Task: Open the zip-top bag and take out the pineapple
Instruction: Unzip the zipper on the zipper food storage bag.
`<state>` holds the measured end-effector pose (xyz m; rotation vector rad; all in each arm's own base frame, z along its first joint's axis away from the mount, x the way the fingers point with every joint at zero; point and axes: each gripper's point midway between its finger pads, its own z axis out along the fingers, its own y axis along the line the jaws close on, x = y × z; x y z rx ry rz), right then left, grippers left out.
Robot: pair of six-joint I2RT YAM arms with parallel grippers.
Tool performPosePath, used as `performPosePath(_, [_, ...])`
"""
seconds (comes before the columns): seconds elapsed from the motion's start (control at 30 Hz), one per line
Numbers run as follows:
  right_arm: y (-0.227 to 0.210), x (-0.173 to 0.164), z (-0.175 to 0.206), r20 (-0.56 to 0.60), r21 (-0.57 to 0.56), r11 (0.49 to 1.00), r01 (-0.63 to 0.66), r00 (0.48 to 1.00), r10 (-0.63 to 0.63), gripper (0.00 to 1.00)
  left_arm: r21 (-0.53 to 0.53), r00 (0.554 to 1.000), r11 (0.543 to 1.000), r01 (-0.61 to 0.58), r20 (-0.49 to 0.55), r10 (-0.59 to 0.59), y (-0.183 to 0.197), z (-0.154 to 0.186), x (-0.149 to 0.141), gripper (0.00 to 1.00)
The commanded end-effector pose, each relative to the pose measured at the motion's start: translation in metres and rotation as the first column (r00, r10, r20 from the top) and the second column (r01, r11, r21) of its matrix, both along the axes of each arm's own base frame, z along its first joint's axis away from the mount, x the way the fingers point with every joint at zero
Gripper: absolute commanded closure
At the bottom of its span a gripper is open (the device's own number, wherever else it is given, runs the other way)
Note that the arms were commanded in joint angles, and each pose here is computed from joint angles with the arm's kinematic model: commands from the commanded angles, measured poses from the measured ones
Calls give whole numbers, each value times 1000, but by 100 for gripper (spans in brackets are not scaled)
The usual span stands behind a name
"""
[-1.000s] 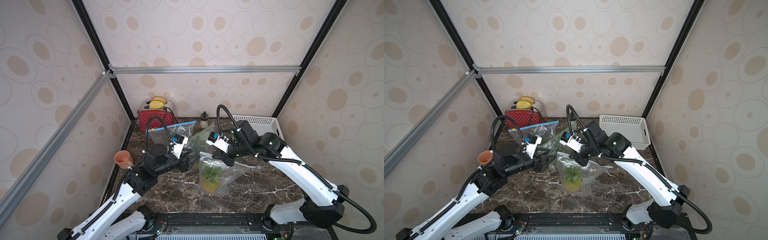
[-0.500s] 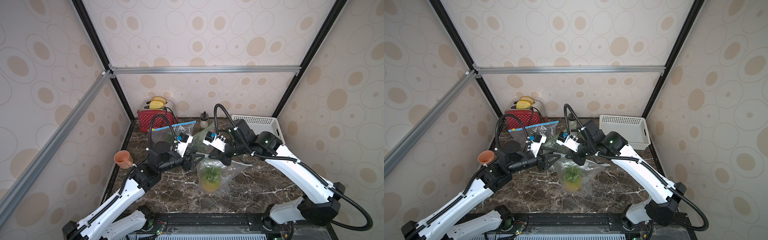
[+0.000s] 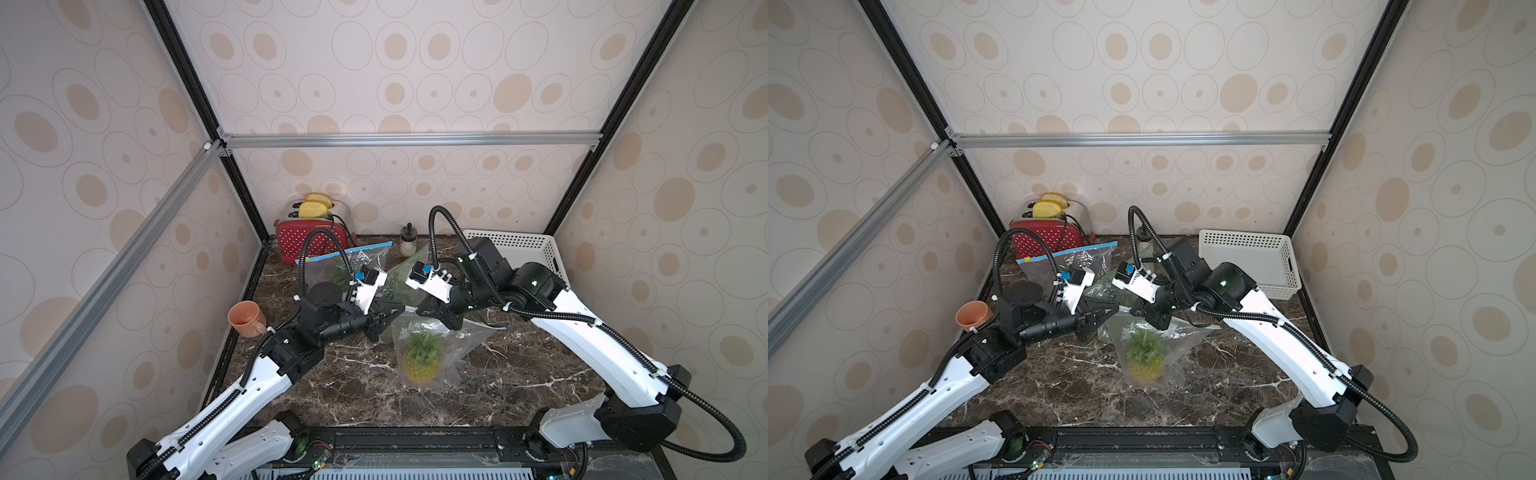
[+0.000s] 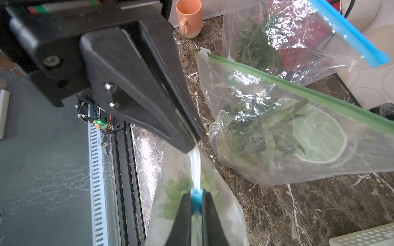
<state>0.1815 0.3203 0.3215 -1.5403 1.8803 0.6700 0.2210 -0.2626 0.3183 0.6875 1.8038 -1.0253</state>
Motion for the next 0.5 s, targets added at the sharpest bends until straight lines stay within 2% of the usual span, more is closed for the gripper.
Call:
performPosePath(0.0, [1,1,8,18,15,1000,-13,1000,13,91,-24,999,1000,3,34,-3,-1,10,1,99])
performPosePath(0.23, [-8,4,6,30,-15,999,30,999,-29,91,25,991,991,-134,8,134,17,1,15,100])
performPosePath(0.47, [-27,4,-4,31,-83,992,91,996,-89,91,78,947,944,-320,3,321,51,-3,24,100])
